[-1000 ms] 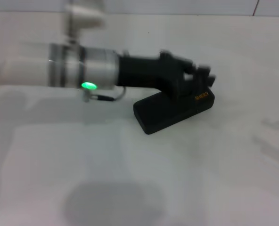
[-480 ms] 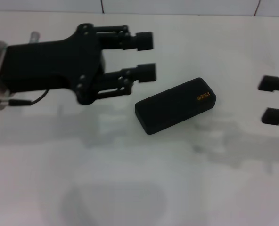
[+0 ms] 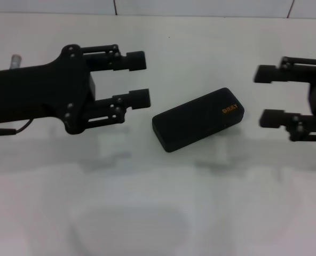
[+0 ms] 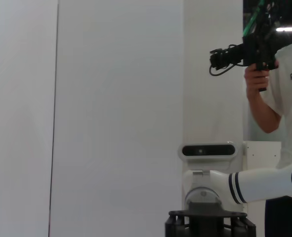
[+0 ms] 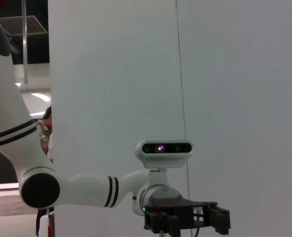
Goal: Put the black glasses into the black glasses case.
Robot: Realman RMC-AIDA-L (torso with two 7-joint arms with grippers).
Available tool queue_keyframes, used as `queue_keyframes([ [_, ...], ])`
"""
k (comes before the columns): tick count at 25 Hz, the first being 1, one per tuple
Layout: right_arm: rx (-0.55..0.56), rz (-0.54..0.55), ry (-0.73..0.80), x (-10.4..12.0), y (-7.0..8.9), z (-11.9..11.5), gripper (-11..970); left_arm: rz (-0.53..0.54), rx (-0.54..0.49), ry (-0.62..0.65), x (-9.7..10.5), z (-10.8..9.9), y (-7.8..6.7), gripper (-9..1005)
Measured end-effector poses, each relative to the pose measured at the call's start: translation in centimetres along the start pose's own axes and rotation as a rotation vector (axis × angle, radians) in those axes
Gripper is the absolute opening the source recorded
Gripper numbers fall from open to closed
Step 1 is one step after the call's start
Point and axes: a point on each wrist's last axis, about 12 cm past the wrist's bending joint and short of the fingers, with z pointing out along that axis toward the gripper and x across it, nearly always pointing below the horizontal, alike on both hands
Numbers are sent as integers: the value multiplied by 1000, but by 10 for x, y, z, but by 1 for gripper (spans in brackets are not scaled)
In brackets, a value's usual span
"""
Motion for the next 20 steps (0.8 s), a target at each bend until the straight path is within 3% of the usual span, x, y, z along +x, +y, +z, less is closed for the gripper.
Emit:
queue_keyframes([
  [7, -12, -11, -14, 3, -7, 19, 663, -41, 9, 16, 8, -7, -2, 609],
  [12, -28, -8, -28, 3, -9, 27, 850, -37, 6, 29, 11, -9, -3, 625],
  [20, -43, -1, -16, 4, -11, 34, 881, -43, -17, 23, 24, -12, -5, 666],
])
